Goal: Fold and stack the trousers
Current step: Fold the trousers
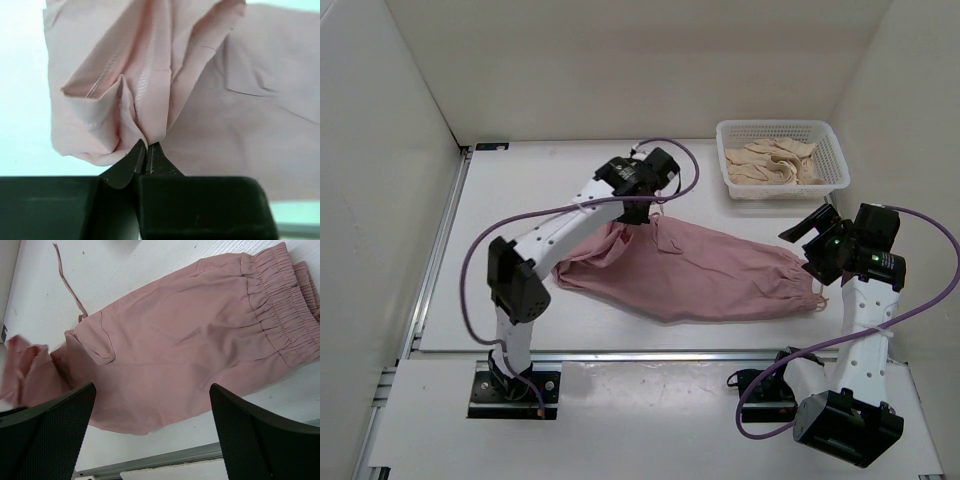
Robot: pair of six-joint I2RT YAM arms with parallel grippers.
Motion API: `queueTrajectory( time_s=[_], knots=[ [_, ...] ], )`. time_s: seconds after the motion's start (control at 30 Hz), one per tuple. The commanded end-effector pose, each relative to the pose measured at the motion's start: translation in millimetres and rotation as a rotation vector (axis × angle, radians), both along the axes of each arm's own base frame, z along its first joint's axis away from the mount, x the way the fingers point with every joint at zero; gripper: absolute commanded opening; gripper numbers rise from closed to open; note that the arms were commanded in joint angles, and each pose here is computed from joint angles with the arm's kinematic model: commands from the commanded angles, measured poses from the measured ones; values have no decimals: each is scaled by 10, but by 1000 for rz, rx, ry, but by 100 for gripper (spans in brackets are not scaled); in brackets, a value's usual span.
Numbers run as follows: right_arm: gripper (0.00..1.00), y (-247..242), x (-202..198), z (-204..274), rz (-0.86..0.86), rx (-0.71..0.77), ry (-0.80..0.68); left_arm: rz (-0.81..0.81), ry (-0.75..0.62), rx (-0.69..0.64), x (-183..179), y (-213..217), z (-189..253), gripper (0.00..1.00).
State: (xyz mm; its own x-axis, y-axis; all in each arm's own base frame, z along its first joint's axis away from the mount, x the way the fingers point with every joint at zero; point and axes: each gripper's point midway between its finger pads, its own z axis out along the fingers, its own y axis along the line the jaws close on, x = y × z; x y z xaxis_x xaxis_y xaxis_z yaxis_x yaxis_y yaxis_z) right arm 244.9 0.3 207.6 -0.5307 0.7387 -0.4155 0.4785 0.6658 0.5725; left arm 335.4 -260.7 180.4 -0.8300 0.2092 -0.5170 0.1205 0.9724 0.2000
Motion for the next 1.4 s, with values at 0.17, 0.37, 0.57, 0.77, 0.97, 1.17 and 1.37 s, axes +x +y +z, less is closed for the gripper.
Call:
queueTrajectory(
  time_s=[0.17,0.37,0.57,0.77,0.97,1.17,1.37],
  knots=[
    [99,17,42,93,31,-14,-41,-124,-33,-224,-356,-344,575,10],
    [99,2,42,87,25,-20,-39,-175,51,-330,-533,-826,255,10],
    [99,-10,32,48,18,-24,-28,-277,202,-347,-841,-1235,-135,73],
    [99,-7,24,67,18,-27,-36,-268,104,-299,-598,-874,397,100],
    [99,-7,24,67,18,-27,-36,-61,-8,-377,-91,234,780,82],
    [99,32,14,99,33,-15,-50,130,95,-514,112,1026,115,72],
    [99,53,-4,90,39,-8,-53,207,292,-441,237,1446,-812,100]
  ],
)
